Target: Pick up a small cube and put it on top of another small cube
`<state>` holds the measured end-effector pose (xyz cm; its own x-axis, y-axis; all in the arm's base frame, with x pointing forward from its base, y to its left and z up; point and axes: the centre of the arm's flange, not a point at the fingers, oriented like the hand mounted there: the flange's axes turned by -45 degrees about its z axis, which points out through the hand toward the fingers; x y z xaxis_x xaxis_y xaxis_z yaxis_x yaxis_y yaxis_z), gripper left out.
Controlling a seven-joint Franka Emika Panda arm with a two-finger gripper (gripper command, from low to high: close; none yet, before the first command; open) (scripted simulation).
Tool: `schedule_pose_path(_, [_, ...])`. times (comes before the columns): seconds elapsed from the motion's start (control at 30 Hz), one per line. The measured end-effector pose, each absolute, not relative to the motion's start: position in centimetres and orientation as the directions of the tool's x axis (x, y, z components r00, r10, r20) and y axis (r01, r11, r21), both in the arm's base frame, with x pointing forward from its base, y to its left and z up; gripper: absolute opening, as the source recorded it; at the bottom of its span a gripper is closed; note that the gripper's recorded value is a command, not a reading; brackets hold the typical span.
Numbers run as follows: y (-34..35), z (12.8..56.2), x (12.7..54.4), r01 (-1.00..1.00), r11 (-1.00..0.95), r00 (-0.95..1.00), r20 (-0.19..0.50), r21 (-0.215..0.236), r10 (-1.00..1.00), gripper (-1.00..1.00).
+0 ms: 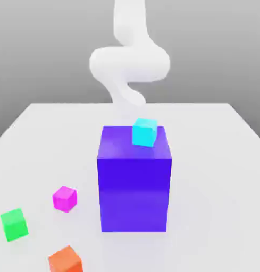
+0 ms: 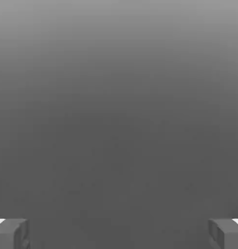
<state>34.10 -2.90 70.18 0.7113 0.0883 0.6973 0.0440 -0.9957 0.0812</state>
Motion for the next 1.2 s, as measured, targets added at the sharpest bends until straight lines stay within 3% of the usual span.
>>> schedule_pose_path(0.13, [-7.5, 68.3, 33.3, 0.148, -0.965, 0.729, 0.636, 0.216, 0.255, 0.00])
schedule_pose_path(0.3, [-12.6, 65.1, 32.4, 0.298, -0.891, 0.727, 0.523, 0.343, 0.445, 0.00])
schedule_pose_path(0.43, [-16.1, 62.0, 31.8, 0.434, -0.803, 0.697, 0.412, 0.409, 0.587, 0.00])
schedule_pose_path(0.57, [-19.2, 58.4, 31.4, 0.574, -0.690, 0.634, 0.294, 0.441, 0.716, 0.00])
schedule_pose_path(0.7, [-21.7, 54.3, 31.0, 0.711, -0.550, 0.531, 0.177, 0.439, 0.828, 0.00])
schedule_pose_path(0.83, [-23.5, 49.9, 30.8, 0.829, -0.384, 0.390, 0.072, 0.406, 0.918, 0.00])
schedule_pose_path(1.03, [-24.9, 42.9, 30.5, 0.946, -0.092, 0.111, -0.044, 0.312, 0.993, 0.00])
schedule_pose_path(1.2, [-24.9, 36.8, 30.2, 0.960, 0.179, -0.162, -0.094, 0.213, 0.982, 0.00])
